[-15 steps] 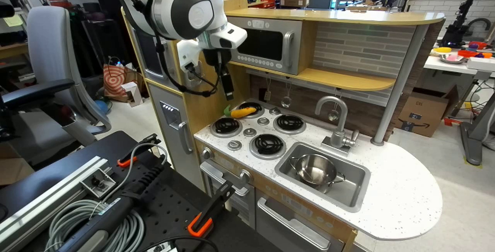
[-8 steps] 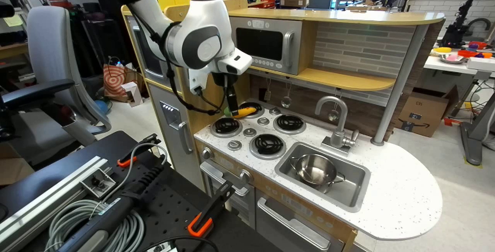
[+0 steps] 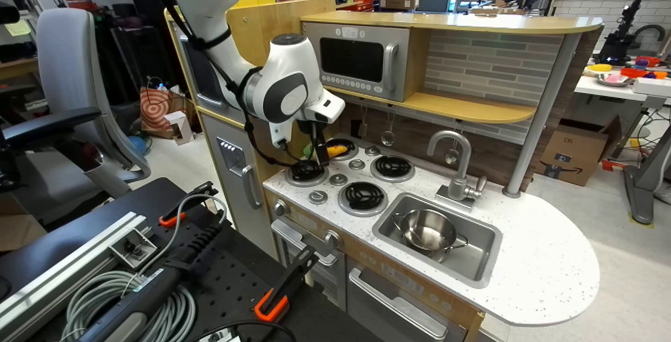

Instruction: Take the stuffed carrot and put it in the pot in the sink

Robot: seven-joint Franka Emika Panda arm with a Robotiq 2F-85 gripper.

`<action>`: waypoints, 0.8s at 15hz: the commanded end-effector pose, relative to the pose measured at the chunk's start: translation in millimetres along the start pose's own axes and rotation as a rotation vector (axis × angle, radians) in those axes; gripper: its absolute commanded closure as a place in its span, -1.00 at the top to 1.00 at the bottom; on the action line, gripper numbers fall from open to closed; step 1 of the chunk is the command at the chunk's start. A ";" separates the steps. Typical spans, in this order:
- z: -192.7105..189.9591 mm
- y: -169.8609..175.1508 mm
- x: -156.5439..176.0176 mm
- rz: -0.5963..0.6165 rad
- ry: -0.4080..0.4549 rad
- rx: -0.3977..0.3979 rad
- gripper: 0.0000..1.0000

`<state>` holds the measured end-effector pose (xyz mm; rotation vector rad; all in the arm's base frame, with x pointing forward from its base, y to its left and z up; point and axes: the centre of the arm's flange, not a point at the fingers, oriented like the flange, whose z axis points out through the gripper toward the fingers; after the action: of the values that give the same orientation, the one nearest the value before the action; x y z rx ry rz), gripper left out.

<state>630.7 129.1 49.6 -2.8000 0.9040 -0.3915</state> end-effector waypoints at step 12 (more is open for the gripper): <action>73.6 -55.3 34.6 0.073 0.136 0.182 1.00</action>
<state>688.3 133.6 15.8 -2.6780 0.9267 -0.5795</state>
